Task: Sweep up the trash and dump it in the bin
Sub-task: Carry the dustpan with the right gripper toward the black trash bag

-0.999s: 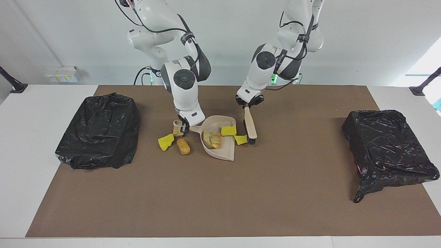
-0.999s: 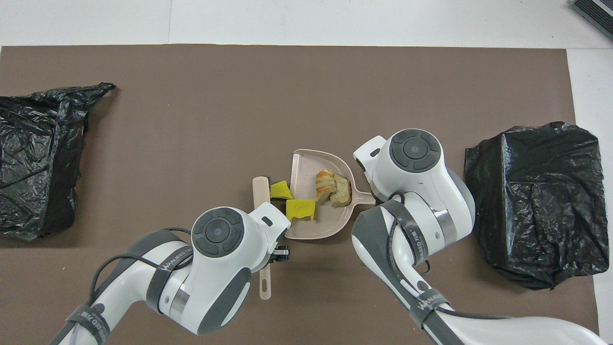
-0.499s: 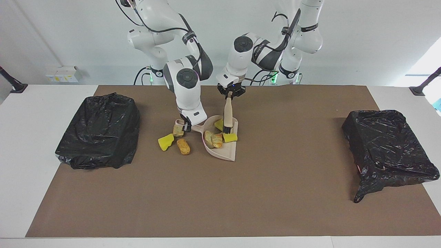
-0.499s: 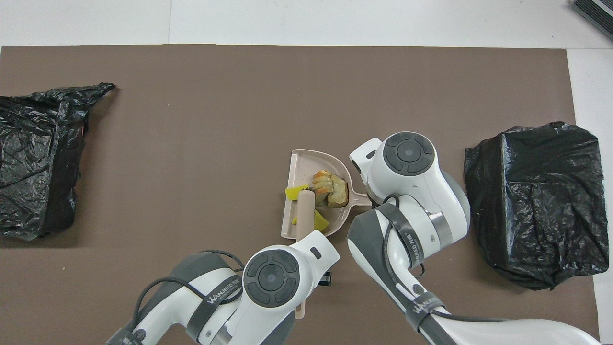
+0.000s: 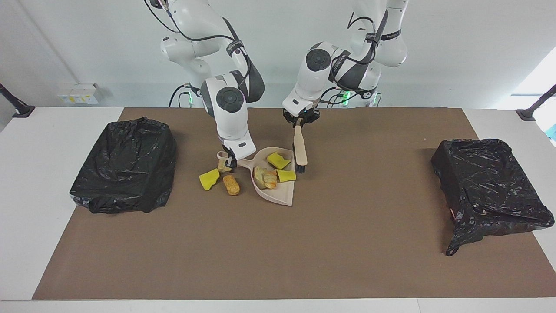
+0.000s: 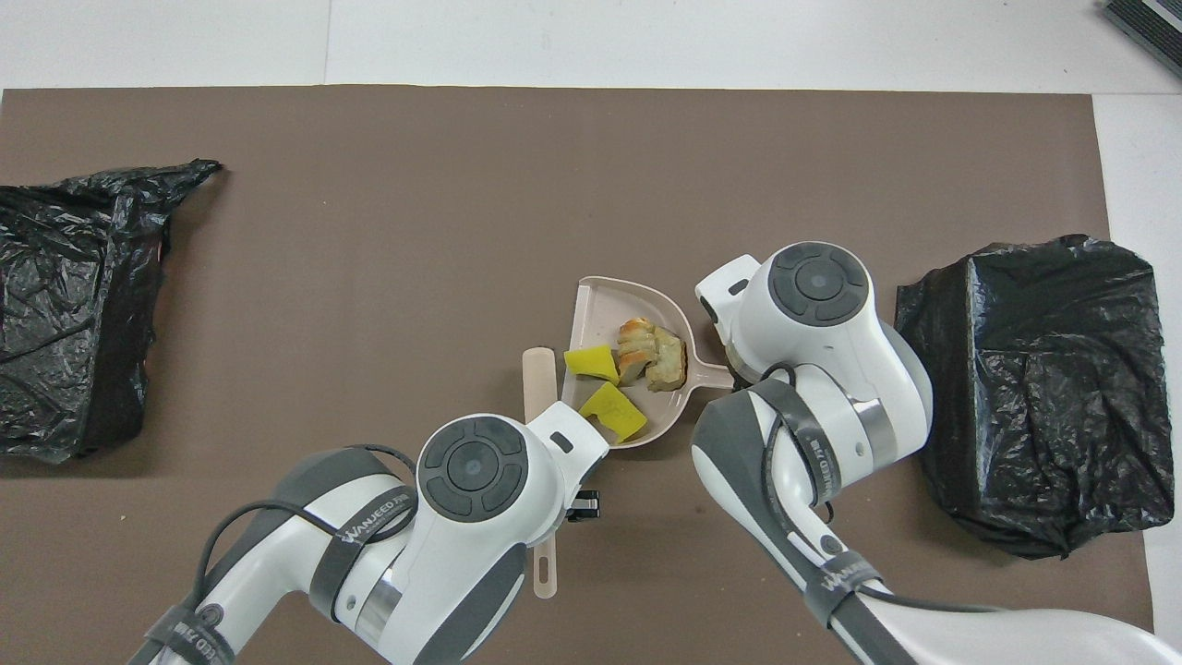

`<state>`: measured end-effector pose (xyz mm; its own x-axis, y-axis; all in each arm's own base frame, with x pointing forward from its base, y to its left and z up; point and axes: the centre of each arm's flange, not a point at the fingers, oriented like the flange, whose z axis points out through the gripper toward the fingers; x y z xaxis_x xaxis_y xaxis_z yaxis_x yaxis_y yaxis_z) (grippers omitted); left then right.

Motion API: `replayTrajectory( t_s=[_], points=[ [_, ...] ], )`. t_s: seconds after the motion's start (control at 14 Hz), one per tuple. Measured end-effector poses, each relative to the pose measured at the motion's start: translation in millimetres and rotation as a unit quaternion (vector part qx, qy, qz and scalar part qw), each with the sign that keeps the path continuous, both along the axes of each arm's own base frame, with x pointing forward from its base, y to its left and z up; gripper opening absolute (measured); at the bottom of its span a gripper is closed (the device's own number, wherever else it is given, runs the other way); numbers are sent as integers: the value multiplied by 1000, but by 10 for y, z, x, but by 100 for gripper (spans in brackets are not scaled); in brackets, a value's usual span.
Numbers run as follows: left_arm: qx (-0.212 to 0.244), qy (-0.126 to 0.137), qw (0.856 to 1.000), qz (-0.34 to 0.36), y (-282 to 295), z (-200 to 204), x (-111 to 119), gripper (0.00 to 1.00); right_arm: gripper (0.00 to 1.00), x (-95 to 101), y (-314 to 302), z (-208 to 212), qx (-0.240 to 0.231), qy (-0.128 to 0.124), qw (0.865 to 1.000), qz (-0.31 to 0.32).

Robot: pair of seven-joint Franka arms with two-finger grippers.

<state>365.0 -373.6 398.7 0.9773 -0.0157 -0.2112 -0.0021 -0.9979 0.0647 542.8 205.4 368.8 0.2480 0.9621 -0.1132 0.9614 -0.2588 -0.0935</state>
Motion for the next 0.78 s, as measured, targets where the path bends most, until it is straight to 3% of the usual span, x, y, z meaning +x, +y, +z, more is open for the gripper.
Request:
replayTrajectory(
  t_s=[0.29,0.5,0.78],
  points=[
    [39,19,998,36,85,-49,-70,26,32,78,-623,531,9,-21,999,-37],
    [50,26,998,28,144,-153,-284,26,32,7,-1180,1027,29,-30,998,-37],
    [50,10,999,11,-32,-409,-729,26,32,-301,-2653,1598,45,-28,998,-22]
  ],
)
